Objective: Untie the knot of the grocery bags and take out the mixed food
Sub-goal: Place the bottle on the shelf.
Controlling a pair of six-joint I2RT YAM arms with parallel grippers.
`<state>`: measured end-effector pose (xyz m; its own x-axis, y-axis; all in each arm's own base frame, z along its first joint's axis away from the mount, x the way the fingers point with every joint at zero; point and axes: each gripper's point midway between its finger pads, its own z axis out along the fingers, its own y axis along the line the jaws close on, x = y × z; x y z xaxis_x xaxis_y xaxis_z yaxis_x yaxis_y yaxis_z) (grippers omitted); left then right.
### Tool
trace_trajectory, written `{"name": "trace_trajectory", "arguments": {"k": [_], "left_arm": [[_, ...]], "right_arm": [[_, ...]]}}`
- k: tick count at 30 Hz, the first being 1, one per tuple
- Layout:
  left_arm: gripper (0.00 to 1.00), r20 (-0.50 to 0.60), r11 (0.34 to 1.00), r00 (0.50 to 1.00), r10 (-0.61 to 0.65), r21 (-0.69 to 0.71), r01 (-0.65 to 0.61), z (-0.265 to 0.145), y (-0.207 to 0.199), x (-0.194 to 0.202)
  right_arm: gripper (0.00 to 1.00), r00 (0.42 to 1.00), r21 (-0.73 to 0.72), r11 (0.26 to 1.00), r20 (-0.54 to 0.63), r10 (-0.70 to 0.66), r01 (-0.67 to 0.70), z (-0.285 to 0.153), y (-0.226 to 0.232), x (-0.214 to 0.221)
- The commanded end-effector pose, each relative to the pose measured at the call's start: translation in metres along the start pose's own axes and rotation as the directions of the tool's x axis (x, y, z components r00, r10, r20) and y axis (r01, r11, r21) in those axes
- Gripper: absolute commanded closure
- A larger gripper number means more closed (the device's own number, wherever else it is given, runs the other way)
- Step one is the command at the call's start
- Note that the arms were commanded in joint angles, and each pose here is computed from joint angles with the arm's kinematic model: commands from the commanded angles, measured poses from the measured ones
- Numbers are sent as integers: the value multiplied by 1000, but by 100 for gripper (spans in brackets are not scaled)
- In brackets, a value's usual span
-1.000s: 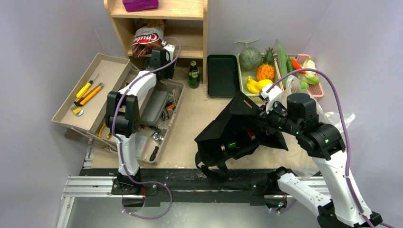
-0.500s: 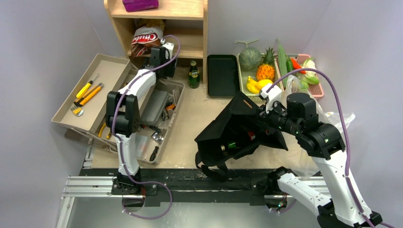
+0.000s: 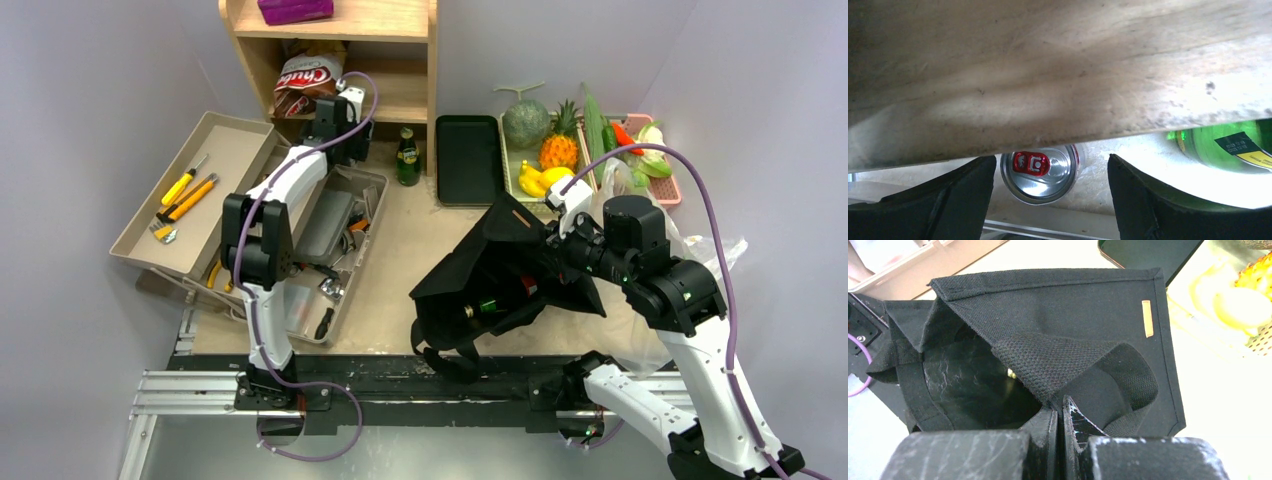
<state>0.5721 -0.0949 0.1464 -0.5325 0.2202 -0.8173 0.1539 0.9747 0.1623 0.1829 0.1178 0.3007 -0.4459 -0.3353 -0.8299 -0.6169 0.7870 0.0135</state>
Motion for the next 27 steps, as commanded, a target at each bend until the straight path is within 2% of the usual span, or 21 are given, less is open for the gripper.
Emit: {"name": "trace_trajectory", "arguments": {"k": [1, 7, 22, 25, 27], "left_arm": [[19, 150, 999, 988, -42, -27, 47, -30, 5, -48], [18, 168, 998, 984, -57, -30, 63, -39, 5, -47], [18, 233, 998, 972, -6, 57, -8, -91, -27, -48], [21, 245, 991, 969, 42, 113, -72, -106, -45, -43], [31, 241, 965, 967, 80, 224, -136, -119, -70, -38]], "right_arm": [[100, 1000, 32, 999, 20, -20, 19, -3, -7, -6], [100, 1000, 33, 999, 21, -19, 18, -4, -7, -6], [100, 999, 34, 999, 25, -21, 20, -5, -7, -5], [100, 999, 31, 999, 28, -21, 20, -4, -6, -5], [100, 999, 31, 999, 31, -20, 19, -4, -6, -5]]}}
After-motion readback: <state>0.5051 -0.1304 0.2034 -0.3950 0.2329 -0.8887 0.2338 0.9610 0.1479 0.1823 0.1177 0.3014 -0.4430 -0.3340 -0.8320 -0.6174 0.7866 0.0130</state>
